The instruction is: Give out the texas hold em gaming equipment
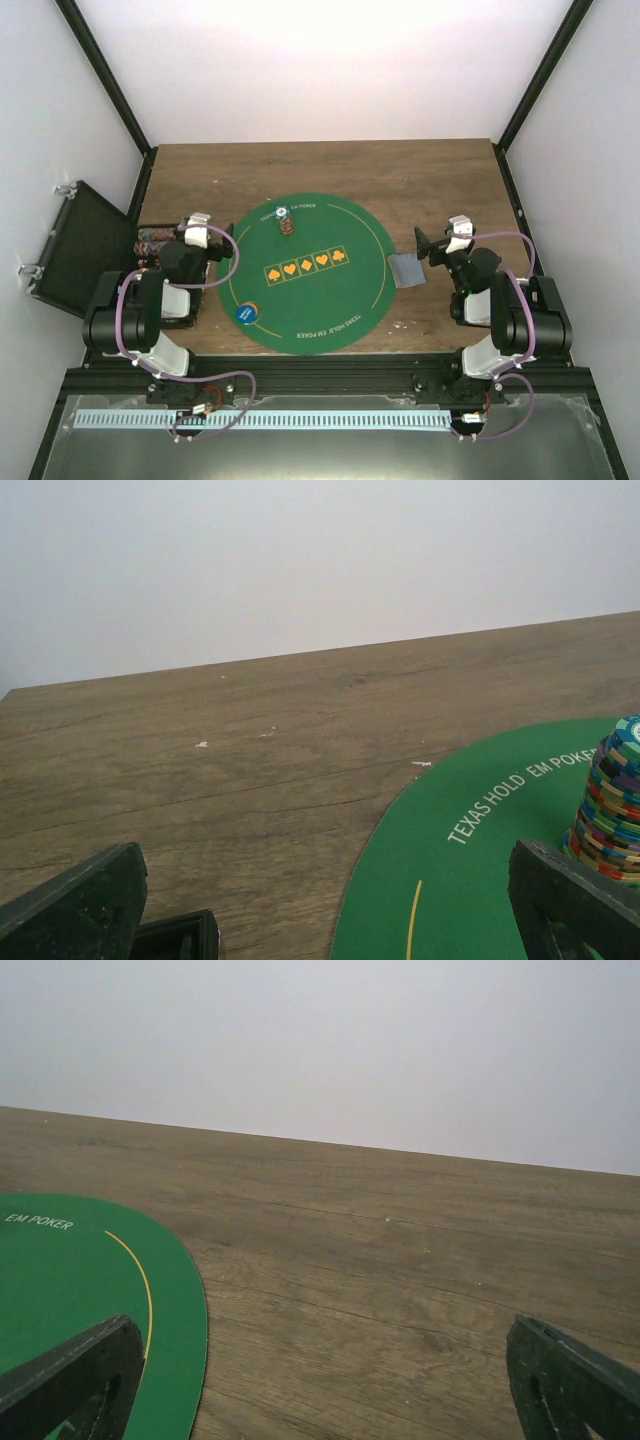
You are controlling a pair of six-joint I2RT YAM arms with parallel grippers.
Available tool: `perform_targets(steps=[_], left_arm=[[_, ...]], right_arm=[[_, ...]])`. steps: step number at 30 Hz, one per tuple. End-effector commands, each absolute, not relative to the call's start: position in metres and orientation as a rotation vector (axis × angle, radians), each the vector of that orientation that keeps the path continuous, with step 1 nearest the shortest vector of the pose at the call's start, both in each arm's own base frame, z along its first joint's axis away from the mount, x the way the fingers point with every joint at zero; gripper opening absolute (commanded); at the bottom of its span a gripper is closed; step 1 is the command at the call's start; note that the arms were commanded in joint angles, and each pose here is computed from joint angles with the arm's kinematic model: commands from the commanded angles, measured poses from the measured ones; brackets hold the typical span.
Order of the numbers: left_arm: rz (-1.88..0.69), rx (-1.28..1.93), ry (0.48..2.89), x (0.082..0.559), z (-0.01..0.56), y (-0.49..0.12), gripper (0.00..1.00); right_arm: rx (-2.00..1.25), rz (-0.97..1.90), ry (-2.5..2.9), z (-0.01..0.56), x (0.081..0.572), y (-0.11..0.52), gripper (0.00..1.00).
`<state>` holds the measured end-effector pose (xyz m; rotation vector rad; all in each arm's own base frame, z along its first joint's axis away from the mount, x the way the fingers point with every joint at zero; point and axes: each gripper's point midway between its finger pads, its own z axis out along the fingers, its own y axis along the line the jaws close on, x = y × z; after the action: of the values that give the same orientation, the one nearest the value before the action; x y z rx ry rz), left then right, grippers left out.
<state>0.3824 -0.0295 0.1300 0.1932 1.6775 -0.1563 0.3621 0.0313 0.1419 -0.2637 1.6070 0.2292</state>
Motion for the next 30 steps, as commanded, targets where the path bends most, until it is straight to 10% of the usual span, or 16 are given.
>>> perform_targets(steps=[1, 22, 30], left_arm=[[-0.167, 0.195, 1.649, 0.386, 0.139, -0.03, 1.0], [-0.233, 0.319, 1.821, 0.403, 0.184, -0.044, 0.99], [-0.614, 0.927, 2.124, 0.294, 0.207, -0.104, 0.99]], right_arm=[[-0.27, 0.216, 1.578, 0.151, 0.367, 0.032, 1.0], [0.039, 0.359, 1.487, 0.288, 0.351, 0.008, 1.0], [-0.297, 0.688, 1.523, 0.336, 0.319, 0.075, 1.0]])
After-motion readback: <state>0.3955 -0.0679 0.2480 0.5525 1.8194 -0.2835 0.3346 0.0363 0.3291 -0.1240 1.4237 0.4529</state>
